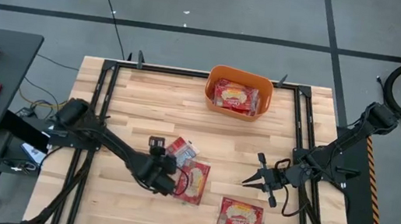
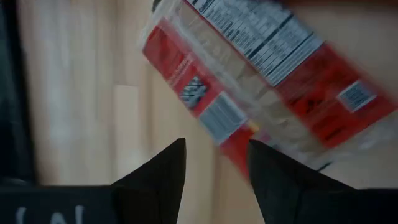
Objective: Sort popcorn bags into baskets
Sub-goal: Put the popcorn bag into the bin
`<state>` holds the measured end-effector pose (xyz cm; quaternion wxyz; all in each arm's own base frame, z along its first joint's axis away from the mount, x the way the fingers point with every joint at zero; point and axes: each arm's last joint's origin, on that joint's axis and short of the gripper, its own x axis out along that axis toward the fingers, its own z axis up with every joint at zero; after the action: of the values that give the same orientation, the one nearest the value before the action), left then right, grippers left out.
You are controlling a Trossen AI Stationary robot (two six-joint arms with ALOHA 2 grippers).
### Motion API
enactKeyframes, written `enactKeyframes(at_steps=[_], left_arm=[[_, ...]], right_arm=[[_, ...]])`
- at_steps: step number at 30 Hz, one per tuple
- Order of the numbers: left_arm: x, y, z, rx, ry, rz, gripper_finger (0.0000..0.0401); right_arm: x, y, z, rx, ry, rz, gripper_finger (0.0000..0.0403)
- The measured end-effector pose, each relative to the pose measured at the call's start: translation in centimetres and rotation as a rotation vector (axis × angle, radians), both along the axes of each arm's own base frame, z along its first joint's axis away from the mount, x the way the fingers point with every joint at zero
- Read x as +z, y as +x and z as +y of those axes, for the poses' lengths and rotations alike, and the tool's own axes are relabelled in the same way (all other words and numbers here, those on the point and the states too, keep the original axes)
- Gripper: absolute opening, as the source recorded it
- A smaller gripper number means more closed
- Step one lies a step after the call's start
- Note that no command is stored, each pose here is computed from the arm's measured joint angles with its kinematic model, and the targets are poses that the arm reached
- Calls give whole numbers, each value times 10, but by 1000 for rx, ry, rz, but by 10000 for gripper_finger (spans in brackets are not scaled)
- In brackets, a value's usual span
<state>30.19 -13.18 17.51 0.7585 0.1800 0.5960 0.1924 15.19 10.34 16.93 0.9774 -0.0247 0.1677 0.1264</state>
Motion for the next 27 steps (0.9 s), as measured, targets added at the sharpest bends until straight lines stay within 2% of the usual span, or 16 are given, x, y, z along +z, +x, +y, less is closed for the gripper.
enactKeyframes(at_steps=[3,9,12,15,19,27], left_arm=[[-2,-5,7,133,-67,-63,173],[-19,-12,31,522,-161,-131,168],[-25,-12,40,604,-231,-123,150],[-25,-5,43,592,-312,-142,131],[-15,8,37,469,-408,-131,113],[12,22,15,328,-467,-161,105]], right_arm=[[0,0,0,0,-1,0,48],[0,0,0,0,0,-1,48],[0,0,0,-1,3,0,48],[0,0,0,0,3,1,48],[0,0,0,0,2,1,48],[0,0,0,0,2,1,48]])
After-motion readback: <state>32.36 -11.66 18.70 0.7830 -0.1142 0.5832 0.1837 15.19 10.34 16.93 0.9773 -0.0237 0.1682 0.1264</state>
